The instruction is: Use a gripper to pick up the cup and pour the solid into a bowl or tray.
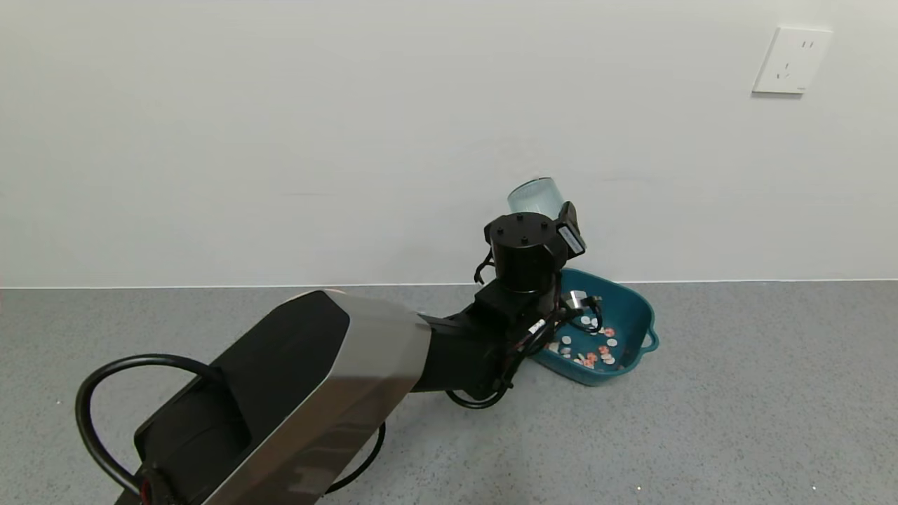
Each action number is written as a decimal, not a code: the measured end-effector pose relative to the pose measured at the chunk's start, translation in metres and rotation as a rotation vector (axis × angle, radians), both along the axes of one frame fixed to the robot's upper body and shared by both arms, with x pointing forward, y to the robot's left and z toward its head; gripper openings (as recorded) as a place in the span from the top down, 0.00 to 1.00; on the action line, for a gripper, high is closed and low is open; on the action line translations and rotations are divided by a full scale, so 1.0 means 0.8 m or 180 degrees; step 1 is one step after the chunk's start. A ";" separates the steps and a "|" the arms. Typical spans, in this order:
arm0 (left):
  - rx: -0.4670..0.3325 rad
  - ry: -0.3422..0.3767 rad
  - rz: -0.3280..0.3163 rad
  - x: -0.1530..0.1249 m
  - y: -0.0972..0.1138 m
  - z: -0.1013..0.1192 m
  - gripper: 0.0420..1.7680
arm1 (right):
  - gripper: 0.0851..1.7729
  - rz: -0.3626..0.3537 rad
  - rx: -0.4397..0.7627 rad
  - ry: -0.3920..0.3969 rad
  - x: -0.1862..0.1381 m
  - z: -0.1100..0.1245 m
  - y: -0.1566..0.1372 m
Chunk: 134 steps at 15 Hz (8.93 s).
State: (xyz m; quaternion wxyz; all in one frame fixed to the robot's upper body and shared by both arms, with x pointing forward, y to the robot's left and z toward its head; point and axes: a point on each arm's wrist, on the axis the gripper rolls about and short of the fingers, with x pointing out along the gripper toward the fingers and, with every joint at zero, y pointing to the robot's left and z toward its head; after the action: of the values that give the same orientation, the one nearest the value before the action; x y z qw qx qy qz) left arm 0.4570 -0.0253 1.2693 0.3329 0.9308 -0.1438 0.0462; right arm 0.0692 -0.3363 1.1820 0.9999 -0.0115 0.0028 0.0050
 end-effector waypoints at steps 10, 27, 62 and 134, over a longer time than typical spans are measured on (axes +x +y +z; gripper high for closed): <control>-0.0779 0.0201 0.0356 -0.012 0.020 0.032 0.28 | 0.04 0.0000 0.0001 -0.0002 0.000 0.000 0.000; -0.4491 0.2114 0.1038 -0.086 0.174 0.074 0.28 | 0.04 0.0000 0.0001 -0.0001 0.000 0.000 0.000; -0.6961 0.2903 0.1697 -0.037 0.229 -0.079 0.28 | 0.04 -0.0001 0.0001 0.0000 0.000 0.000 0.000; -0.7756 0.0948 0.0342 -0.478 0.453 -0.033 0.03 | 0.04 0.0001 0.0001 -0.0001 0.000 0.000 0.000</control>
State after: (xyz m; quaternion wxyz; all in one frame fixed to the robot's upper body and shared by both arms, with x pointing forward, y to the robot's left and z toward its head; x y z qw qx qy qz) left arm 0.0745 0.3370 1.2432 0.9957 0.0126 0.0713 0.0573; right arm 0.0692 -0.3363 1.1820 0.9999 -0.0113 0.0027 0.0052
